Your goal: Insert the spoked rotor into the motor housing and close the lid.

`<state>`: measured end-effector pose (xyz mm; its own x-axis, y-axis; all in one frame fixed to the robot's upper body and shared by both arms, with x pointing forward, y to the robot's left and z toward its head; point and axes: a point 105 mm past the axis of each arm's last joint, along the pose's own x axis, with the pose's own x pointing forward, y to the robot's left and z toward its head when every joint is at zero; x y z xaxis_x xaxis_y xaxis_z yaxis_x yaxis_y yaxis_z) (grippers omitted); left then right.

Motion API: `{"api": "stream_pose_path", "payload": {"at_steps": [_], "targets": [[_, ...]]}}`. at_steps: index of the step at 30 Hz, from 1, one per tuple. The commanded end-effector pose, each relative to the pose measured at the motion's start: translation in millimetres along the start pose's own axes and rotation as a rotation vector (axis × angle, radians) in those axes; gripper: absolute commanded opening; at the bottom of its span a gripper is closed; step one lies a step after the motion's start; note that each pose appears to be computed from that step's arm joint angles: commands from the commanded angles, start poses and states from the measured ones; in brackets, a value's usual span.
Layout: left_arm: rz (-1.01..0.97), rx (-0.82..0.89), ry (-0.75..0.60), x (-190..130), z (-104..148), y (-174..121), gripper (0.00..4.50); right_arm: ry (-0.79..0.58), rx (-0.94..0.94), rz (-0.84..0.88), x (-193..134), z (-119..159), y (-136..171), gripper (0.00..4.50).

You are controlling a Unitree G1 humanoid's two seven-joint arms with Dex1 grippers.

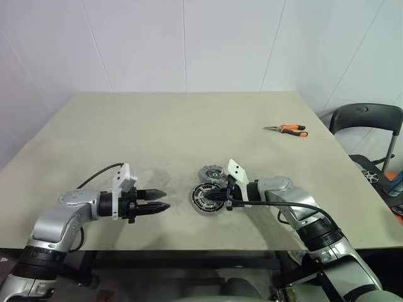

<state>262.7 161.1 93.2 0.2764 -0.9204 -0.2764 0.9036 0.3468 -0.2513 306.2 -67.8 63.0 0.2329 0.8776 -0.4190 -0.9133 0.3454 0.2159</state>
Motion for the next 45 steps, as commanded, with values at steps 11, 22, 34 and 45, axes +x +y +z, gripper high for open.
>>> {"api": "stream_pose_path", "payload": {"at_steps": [11,22,34,45], "targets": [[0.019,0.032,-0.034,2,15,6,2.41,0.083,-0.069,-0.049,-2,-7,-6,0.01],[0.037,0.031,-0.033,1,14,10,2.41,0.017,-0.364,-0.194,-23,57,-17,0.01],[0.059,0.04,-0.065,12,15,14,2.41,0.266,-1.407,0.113,-68,79,7,1.3],[0.088,-0.003,-0.081,19,8,11,2.41,0.451,-1.52,0.34,-62,34,2,3.02]]}}
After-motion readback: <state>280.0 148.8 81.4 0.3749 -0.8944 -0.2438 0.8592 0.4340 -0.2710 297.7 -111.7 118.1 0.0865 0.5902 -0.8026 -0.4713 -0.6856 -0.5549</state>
